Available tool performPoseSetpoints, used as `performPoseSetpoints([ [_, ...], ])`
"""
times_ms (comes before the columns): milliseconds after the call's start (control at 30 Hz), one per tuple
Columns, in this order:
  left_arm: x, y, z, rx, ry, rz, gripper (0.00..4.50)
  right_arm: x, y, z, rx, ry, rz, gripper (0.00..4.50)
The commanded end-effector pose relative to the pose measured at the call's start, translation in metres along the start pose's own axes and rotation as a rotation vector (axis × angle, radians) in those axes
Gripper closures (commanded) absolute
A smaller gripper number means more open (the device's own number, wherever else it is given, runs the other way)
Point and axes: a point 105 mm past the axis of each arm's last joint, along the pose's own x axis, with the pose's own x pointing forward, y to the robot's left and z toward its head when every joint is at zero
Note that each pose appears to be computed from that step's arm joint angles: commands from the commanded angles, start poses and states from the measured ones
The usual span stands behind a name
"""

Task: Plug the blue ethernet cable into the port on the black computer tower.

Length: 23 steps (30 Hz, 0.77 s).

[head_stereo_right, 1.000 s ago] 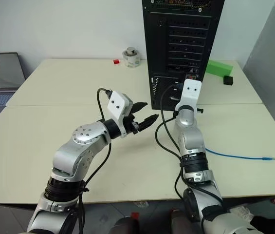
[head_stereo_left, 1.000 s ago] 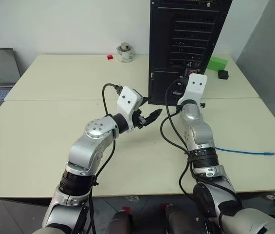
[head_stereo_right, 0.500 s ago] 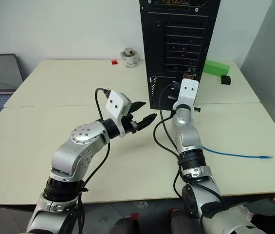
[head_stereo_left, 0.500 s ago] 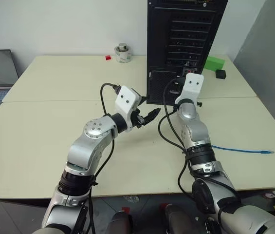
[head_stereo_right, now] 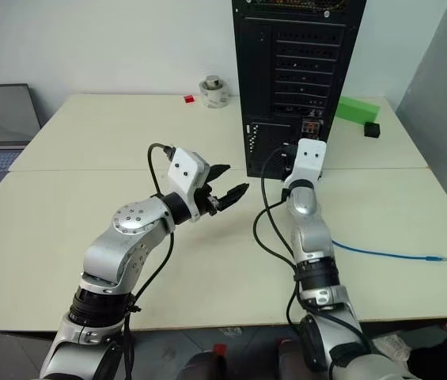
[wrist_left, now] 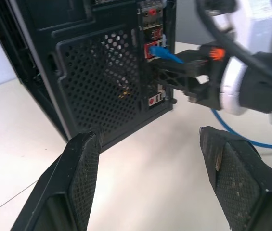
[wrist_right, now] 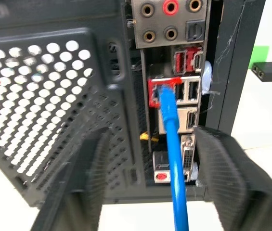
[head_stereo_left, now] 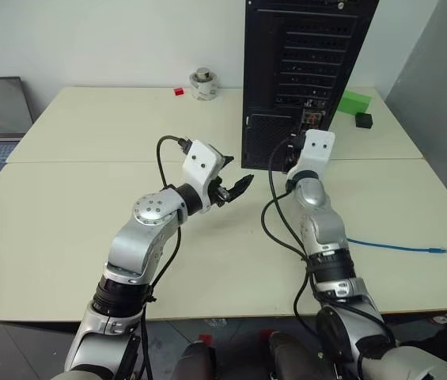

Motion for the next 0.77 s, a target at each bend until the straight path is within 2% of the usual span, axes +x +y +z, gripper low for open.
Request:
performPoseSetpoints([
  [33,0.001,0.010,0.006,0.044,-0.013,0.035,1.12,-0.015,-0.006,0.033,-0.020,-0.104,0.047,0.39],
  [100,0.002,0.017,0.001,0.068,0.016,0.059,1.12,-0.025,-0.017,0.041,-0.050,-0.125,0.079,0.02],
  [400,0.001,0.037,0.001,0.061,0.040,0.024,1.12,-0.073,-0.047,0.054,-0.175,-0.055,0.476,0.02],
  [600,-0.002,0.042,0.004,0.092,0.053,-0.031,1.12,-0.080,-0.075,0.068,-0.245,-0.035,0.553,0.02],
  [767,-0.003,0.041,0.006,0.113,0.039,-0.058,1.12,-0.079,-0.081,0.071,-0.272,-0.009,0.594,0.02],
])
